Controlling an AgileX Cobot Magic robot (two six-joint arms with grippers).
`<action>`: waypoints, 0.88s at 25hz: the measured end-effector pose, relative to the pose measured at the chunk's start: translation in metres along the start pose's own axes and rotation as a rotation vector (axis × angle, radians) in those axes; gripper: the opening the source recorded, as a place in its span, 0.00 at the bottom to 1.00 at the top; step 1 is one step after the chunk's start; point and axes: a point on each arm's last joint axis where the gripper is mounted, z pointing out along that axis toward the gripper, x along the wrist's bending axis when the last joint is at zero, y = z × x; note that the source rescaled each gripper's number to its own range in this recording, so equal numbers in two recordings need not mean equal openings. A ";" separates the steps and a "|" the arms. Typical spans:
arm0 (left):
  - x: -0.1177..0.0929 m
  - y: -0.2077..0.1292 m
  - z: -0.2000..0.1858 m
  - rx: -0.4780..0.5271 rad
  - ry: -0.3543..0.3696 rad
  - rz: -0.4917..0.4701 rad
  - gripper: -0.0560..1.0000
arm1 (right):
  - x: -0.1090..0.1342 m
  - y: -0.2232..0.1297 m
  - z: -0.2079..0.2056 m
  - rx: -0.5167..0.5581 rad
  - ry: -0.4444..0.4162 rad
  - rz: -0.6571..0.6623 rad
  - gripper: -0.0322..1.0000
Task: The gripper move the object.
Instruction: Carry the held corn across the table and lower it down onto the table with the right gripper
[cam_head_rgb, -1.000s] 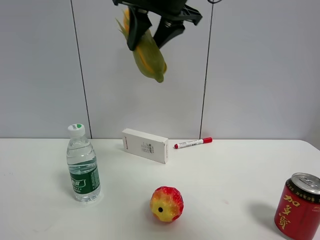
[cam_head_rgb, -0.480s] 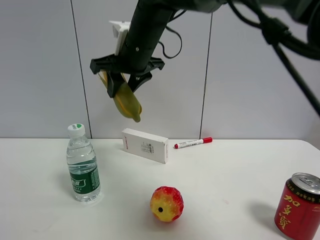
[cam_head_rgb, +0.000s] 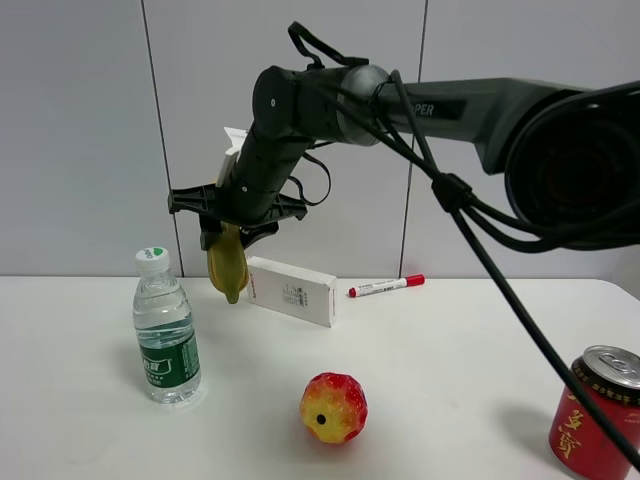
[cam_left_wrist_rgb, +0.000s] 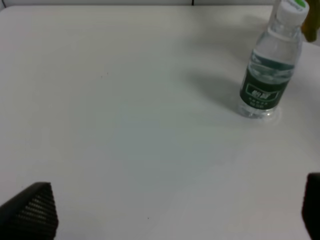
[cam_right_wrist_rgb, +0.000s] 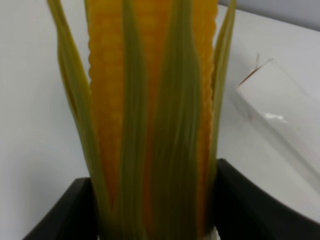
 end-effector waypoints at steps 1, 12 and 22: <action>0.000 0.000 0.000 0.000 0.000 0.000 1.00 | -0.001 -0.001 0.004 -0.012 0.002 0.006 0.03; 0.000 0.000 0.000 0.000 0.000 0.000 1.00 | -0.003 -0.011 0.039 -0.103 0.083 0.192 0.03; 0.000 0.000 0.000 0.000 0.000 0.000 1.00 | -0.014 -0.035 0.075 -0.081 0.097 0.320 0.03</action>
